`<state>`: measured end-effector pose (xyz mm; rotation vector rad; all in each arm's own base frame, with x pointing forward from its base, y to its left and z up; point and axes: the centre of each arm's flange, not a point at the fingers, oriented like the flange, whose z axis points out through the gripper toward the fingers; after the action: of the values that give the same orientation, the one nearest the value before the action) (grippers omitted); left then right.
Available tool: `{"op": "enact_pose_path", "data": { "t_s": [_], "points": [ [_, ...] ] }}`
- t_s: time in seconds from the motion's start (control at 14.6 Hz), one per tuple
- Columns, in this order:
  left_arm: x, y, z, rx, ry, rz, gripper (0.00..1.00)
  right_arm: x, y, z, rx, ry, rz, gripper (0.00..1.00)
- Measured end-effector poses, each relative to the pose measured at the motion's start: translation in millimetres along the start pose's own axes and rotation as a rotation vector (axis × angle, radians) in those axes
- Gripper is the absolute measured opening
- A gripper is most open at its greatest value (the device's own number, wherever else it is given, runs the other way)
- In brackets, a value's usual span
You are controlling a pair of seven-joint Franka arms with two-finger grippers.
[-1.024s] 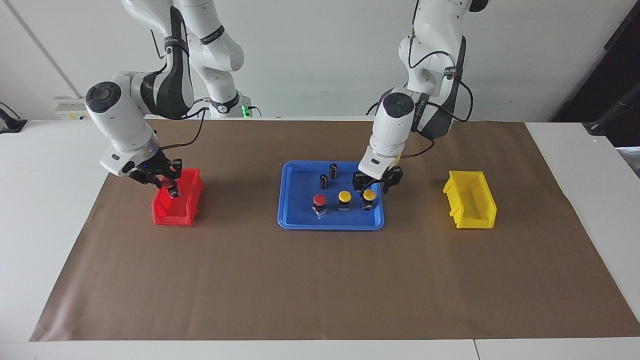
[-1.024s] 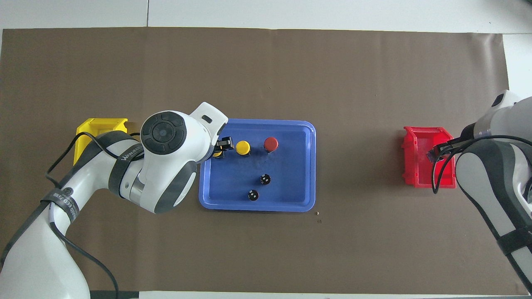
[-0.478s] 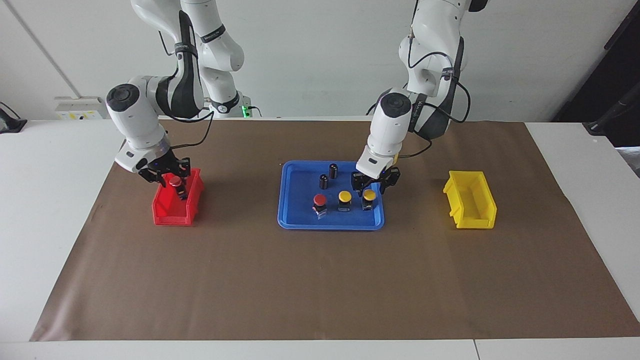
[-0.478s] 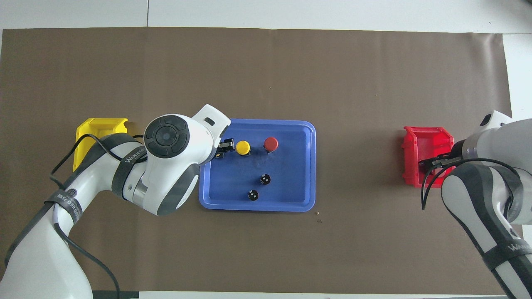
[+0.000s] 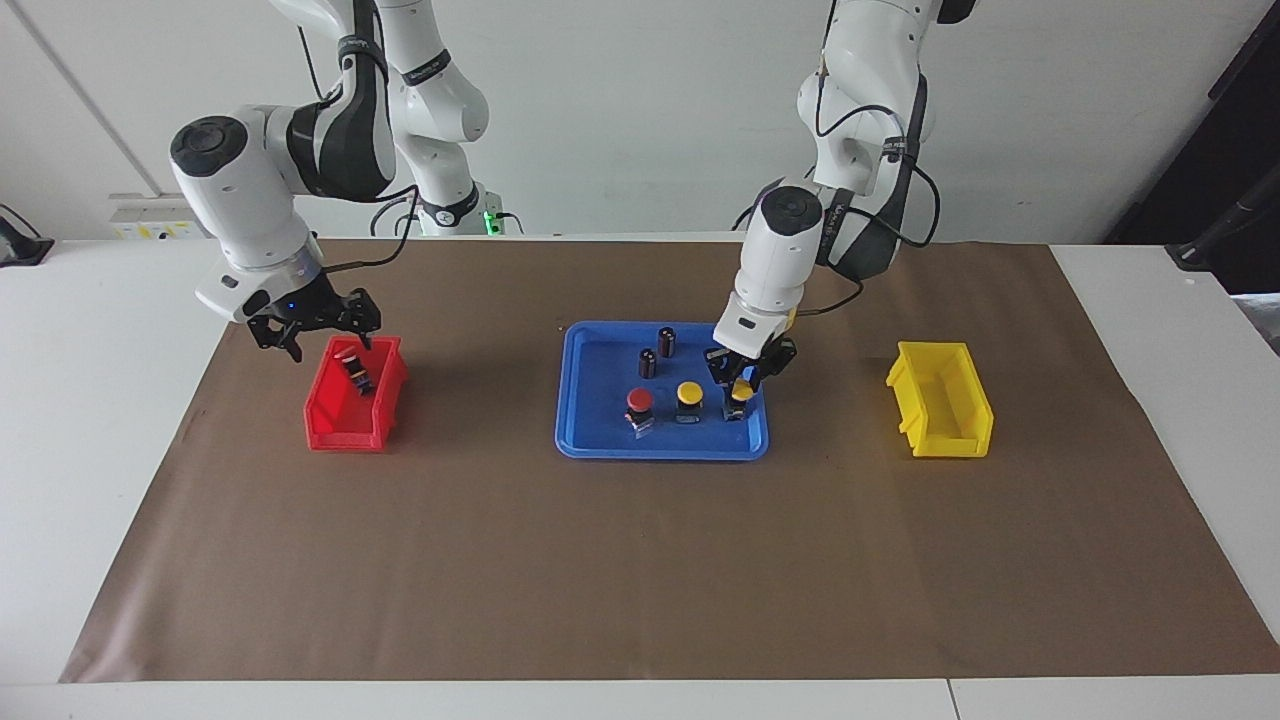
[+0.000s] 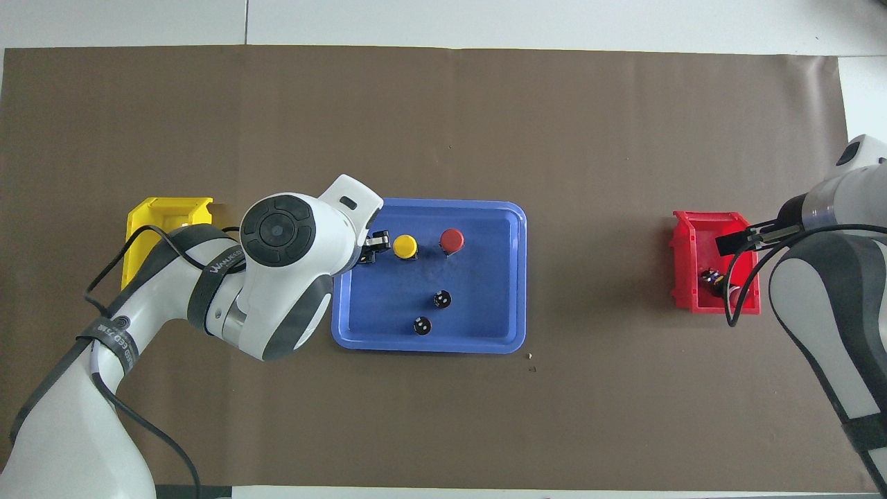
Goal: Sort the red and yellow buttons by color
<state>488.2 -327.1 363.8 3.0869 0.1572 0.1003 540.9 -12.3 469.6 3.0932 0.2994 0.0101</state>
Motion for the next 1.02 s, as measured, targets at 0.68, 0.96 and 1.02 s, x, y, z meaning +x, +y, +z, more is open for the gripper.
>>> {"op": "enact_pose_path", "data": {
  "t_s": [0.68, 0.96, 1.02],
  "points": [
    [50.3, -95.9, -134.5, 0.087, -0.057, 0.059, 0.41, 36.1, -180.1, 0.0, 0.039, 0.081, 0.205, 1.0],
    [83.8, -214.4, -152.5, 0.086, -0.073, 0.123, 0.41, 56.9, -263.6, 0.0, 0.073, 0.093, 0.287, 1.0],
    [86.2, -230.7, -146.8, 0.088, -0.083, 0.118, 0.41, 61.3, -279.1, 3.4, 0.076, 0.093, 0.29, 1.0]
  ]
}}
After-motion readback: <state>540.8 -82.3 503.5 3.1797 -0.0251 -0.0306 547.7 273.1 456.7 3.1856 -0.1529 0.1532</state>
